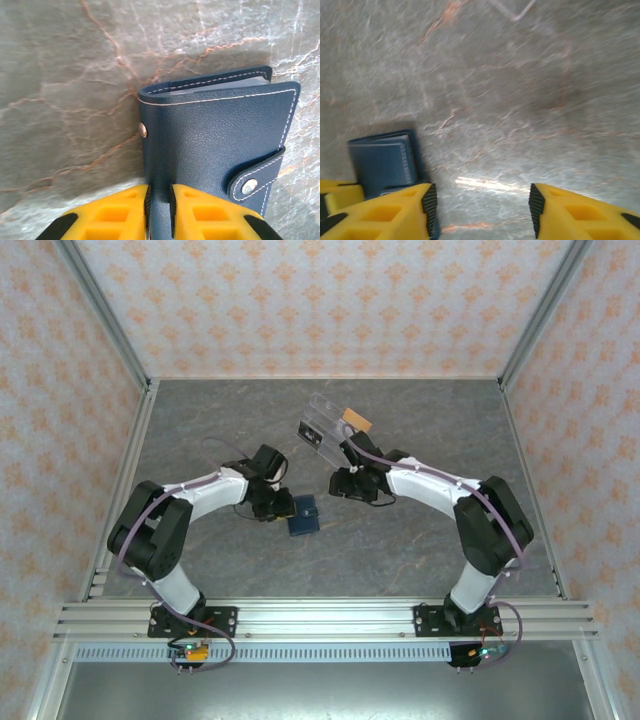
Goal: Take the credit cards out of the card holder
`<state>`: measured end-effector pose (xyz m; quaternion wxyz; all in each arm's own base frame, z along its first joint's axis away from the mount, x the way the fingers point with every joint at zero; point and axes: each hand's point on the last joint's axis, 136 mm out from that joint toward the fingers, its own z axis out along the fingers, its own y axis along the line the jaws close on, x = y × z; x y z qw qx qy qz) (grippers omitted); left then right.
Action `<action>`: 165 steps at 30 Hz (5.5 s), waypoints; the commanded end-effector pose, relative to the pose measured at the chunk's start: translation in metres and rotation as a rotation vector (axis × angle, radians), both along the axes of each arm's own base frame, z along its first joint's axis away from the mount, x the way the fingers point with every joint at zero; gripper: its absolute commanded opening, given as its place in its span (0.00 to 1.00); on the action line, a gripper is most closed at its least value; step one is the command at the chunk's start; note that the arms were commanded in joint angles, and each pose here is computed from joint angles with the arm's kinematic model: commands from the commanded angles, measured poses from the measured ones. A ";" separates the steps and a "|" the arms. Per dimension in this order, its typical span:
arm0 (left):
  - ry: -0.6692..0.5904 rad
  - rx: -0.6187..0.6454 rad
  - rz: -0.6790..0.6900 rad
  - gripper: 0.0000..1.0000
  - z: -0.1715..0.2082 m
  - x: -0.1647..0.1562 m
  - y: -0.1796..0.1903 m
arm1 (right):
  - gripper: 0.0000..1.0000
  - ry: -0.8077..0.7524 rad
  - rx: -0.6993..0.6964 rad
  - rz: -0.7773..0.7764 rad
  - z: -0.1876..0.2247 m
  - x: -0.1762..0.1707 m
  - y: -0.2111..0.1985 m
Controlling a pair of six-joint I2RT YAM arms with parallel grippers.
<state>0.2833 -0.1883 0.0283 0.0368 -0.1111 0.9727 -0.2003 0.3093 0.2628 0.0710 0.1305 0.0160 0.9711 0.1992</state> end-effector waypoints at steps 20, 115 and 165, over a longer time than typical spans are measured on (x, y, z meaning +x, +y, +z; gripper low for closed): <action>-0.015 -0.063 0.094 0.39 0.003 0.009 0.002 | 0.30 0.198 0.083 0.211 -0.036 -0.025 0.056; -0.046 -0.164 0.080 0.32 0.022 0.014 -0.011 | 0.31 0.117 -0.062 0.082 -0.027 -0.017 0.035; -0.243 -0.185 0.106 0.77 0.071 0.033 0.030 | 0.06 -0.044 -0.142 0.117 0.020 -0.010 0.022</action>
